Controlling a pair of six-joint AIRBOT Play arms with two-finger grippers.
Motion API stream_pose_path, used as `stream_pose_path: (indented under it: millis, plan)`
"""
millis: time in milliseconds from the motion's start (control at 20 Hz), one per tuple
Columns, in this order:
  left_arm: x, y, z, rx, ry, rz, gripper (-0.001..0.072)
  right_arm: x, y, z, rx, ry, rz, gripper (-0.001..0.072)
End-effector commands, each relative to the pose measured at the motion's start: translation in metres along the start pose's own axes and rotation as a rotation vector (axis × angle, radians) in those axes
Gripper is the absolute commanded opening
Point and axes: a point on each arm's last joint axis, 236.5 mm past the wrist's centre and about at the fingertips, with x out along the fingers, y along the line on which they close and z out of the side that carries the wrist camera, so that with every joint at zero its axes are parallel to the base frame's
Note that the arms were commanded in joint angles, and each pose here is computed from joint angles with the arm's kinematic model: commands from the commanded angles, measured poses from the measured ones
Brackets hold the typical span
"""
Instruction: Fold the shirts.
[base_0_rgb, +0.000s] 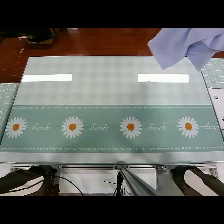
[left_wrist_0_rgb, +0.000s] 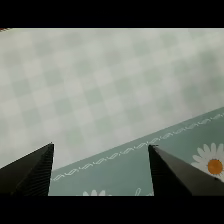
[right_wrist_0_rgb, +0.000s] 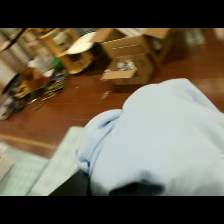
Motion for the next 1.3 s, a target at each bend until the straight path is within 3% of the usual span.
stream_pose_path:
  millis: [0,100,350,700,850,900,1000,1150,1250]
  plan:
    - [-0.026,-0.027,-0.021,0.037,0.041,-0.04,0.0713,-0.033,0.106,-0.036,-0.062,0.072,0.155,0.0027]
    - [-0.025,-0.039,-0.033,0.064,0.088,-0.064,0.0712,-0.039,0.12,-0.056,-0.096,0.122,0.133,0.0027]
    - [-0.019,-0.047,-0.045,0.082,0.138,-0.08,0.0712,-0.007,0.057,-0.134,-0.134,0.436,-0.085,0.0027]
    - [0.001,-0.045,-0.058,0.073,0.196,-0.081,0.0712,0.153,0.016,-0.3,-0.098,0.711,-0.044,0.0027]
    - [0.017,-0.043,-0.074,0.065,0.259,-0.081,0.0712,0.189,0.018,-0.353,0.012,0.8,-0.008,0.0032]
    - [0.023,-0.043,-0.081,0.065,0.285,-0.082,0.0712,0.194,0.019,-0.364,0.056,0.822,0.003,0.0113]
    - [0.038,-0.041,-0.091,0.074,0.317,-0.085,0.0712,0.196,0.016,-0.363,0.094,0.823,0.005,0.0456]
    - [0.063,-0.038,-0.118,0.104,0.403,-0.095,0.0713,0.174,-0.016,-0.318,0.006,0.782,-0.059,0.0479]
    - [0.081,-0.042,-0.152,0.117,0.507,-0.135,0.0713,0.141,-0.068,-0.279,-0.084,0.754,-0.215,0.0479]
